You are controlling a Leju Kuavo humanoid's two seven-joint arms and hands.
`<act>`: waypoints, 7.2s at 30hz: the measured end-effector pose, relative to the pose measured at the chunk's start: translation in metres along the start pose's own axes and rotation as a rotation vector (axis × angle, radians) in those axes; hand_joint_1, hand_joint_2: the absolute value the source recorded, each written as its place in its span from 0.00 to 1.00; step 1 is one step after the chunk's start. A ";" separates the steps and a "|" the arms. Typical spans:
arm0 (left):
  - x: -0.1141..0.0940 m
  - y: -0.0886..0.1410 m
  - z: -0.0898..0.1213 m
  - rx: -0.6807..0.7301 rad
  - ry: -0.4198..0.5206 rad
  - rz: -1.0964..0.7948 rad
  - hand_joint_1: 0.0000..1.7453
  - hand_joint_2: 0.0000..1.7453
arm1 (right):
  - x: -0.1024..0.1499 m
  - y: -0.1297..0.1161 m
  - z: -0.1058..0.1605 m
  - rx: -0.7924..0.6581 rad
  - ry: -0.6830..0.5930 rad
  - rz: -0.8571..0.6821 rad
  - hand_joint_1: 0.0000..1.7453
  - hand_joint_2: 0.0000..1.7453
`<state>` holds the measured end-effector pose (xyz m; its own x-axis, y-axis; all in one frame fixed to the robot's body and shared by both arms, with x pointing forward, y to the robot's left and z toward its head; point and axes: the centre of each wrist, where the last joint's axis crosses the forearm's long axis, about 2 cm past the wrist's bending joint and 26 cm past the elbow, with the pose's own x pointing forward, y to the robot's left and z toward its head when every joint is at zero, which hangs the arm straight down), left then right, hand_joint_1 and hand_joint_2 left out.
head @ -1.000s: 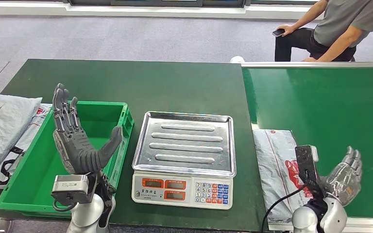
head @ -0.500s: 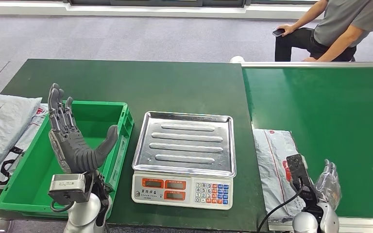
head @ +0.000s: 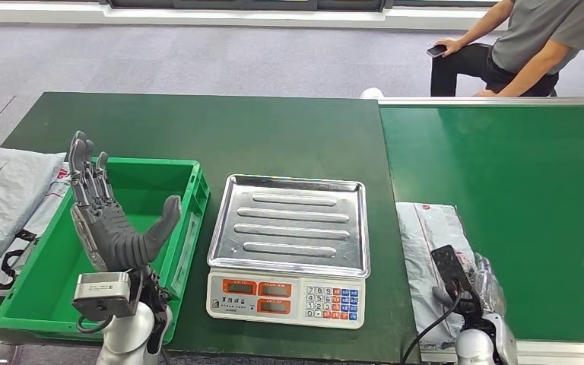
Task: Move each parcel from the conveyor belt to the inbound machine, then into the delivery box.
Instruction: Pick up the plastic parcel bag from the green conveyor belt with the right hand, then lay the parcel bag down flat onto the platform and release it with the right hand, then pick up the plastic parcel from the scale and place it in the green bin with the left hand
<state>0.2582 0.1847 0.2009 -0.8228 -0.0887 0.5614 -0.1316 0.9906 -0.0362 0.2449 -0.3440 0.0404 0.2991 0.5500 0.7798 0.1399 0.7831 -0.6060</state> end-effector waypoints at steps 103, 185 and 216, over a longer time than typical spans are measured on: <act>-0.006 -0.016 -0.006 0.004 0.002 0.053 0.00 1.00 | 0.207 0.053 0.028 -0.145 -0.868 -0.134 1.00 1.00; -0.018 -0.044 -0.005 -0.090 0.102 0.072 0.00 1.00 | 0.223 0.042 0.062 -0.592 -1.167 -0.204 0.00 1.00; -0.089 -0.113 0.016 -0.549 0.509 0.028 0.00 1.00 | 0.249 -0.006 0.080 -0.807 -1.274 -0.229 0.00 1.00</act>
<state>0.3373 0.0794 0.1419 -0.4463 -0.1356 0.8845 0.2901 0.9131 0.2864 0.2427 -0.1891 0.2507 -0.7277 0.6490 0.2217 0.6564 0.7528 -0.0490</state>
